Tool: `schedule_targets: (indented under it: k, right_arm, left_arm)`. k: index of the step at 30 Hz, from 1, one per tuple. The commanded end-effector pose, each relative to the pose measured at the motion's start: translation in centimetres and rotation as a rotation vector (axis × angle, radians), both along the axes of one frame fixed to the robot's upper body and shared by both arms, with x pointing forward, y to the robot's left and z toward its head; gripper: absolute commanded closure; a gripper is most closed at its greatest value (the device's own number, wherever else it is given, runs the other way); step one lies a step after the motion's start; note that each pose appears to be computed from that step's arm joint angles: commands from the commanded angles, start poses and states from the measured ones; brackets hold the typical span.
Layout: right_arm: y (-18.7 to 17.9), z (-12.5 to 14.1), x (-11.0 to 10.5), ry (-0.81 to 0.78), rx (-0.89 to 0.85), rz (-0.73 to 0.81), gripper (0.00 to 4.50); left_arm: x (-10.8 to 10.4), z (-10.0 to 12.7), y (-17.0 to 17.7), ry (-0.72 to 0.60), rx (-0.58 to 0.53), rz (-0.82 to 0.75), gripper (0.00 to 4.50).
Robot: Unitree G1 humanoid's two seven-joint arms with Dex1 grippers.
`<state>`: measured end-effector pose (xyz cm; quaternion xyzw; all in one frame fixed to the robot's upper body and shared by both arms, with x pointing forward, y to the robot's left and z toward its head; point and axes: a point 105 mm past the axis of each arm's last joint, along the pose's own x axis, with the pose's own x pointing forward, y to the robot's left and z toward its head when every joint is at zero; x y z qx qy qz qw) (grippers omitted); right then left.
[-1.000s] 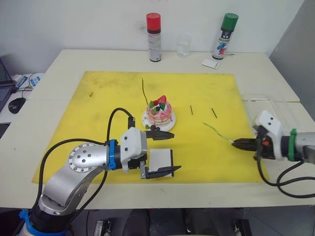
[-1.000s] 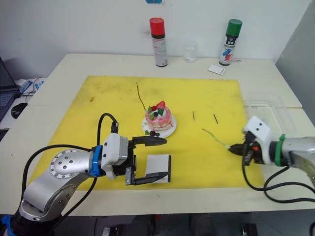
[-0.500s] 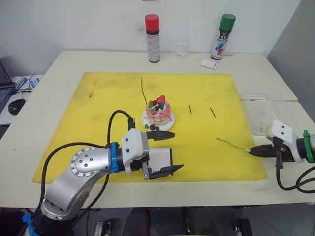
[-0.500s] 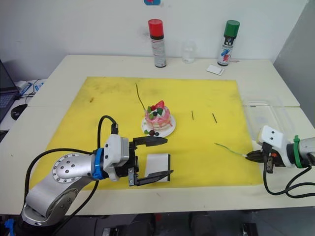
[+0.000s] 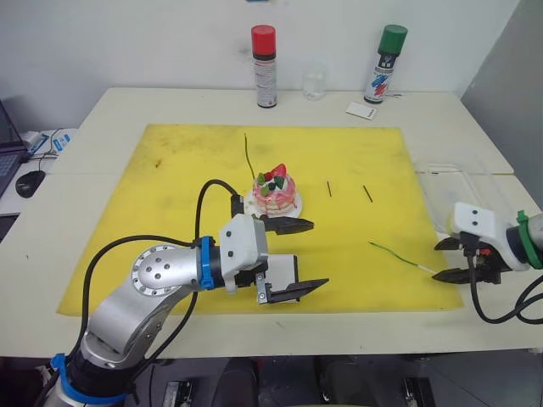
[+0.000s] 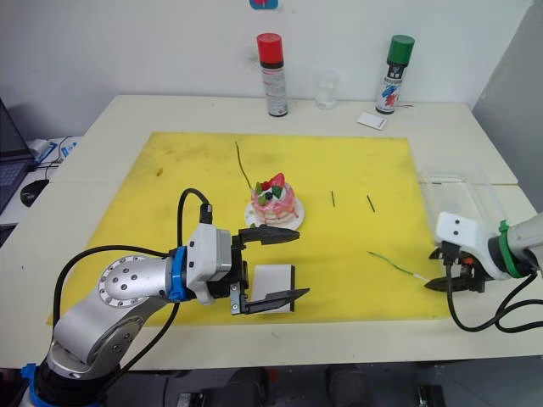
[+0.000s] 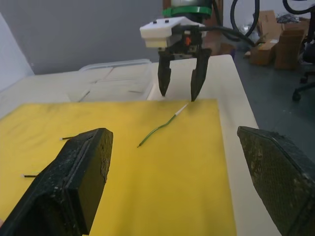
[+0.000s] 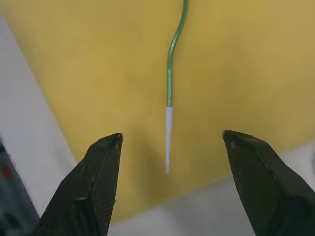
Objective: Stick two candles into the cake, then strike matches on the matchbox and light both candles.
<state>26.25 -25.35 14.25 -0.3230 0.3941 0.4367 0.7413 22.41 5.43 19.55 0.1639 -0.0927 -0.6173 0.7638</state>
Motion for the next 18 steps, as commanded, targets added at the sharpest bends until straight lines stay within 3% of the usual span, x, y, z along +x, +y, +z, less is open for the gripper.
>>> schedule_targets:
  k: [1,8,18]
  right_arm:
    - [-0.5,-0.2,0.2,0.009,-0.029,-0.029,1.09]
    - [-0.4,-0.8,2.0,-0.014,-0.029,-0.092,1.09]
    - [1.5,0.0,1.7,0.025,-0.009,-0.08,1.09]
  left_arm:
    - [-0.8,0.4,-0.7,-0.058,0.02,-0.04,0.0]
    - [-1.0,0.3,-1.1,-0.052,0.002,-0.039,0.0]
    - [-1.0,0.2,-1.2,-0.051,-0.007,-0.022,0.0]
